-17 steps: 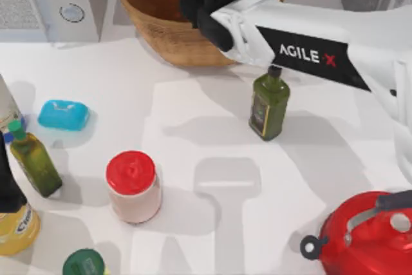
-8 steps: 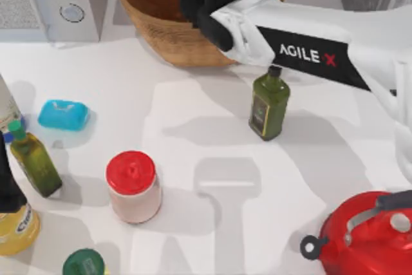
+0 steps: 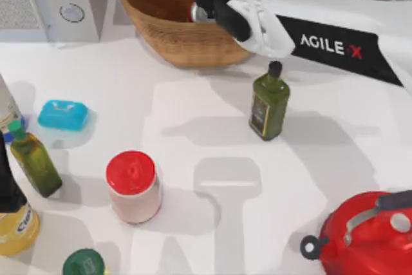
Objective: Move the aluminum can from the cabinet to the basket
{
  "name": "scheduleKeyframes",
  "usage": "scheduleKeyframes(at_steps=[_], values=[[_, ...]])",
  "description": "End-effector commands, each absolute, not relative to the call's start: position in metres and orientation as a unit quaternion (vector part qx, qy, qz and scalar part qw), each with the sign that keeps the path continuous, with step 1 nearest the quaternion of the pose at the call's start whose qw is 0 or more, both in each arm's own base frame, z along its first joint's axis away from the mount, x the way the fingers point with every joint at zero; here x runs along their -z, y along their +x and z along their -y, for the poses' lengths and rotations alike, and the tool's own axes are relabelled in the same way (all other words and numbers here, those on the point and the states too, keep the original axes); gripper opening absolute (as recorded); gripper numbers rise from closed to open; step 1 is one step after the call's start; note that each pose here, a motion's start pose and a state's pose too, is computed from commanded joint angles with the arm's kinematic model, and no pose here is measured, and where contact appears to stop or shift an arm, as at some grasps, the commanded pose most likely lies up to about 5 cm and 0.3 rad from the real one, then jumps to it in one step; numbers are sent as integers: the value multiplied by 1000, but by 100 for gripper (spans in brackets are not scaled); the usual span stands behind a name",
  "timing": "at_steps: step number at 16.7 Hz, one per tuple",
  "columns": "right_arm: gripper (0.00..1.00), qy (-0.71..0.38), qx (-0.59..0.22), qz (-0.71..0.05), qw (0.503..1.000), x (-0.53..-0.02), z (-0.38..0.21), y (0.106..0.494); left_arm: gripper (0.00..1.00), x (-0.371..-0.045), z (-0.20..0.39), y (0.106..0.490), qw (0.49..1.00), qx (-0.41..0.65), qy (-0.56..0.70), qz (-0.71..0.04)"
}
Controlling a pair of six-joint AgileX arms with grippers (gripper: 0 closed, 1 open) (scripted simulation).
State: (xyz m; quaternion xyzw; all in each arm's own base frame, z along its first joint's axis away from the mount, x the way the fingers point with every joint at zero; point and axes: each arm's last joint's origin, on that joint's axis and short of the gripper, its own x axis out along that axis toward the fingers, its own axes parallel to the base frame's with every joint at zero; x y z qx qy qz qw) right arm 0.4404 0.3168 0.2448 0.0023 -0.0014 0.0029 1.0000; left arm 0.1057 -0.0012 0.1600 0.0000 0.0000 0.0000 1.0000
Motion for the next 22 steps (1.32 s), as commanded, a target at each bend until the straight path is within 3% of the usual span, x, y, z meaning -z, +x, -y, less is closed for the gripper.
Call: scheduleKeyframes(at_steps=[6, 12, 18, 22], values=[[100, -5, -1, -3, 1000, -312, -226, 402, 100, -160, 1, 106, 1000, 0, 0, 0], [100, -4, 3, 2, 1000, -353, -104, 293, 100, -160, 1, 106, 1000, 0, 0, 0], [100, 1, 7, 22, 1000, -300, -24, 159, 100, -160, 1, 106, 1000, 0, 0, 0], [100, 1, 8, 22, 1000, -230, -5, 116, 100, -160, 1, 106, 1000, 0, 0, 0]])
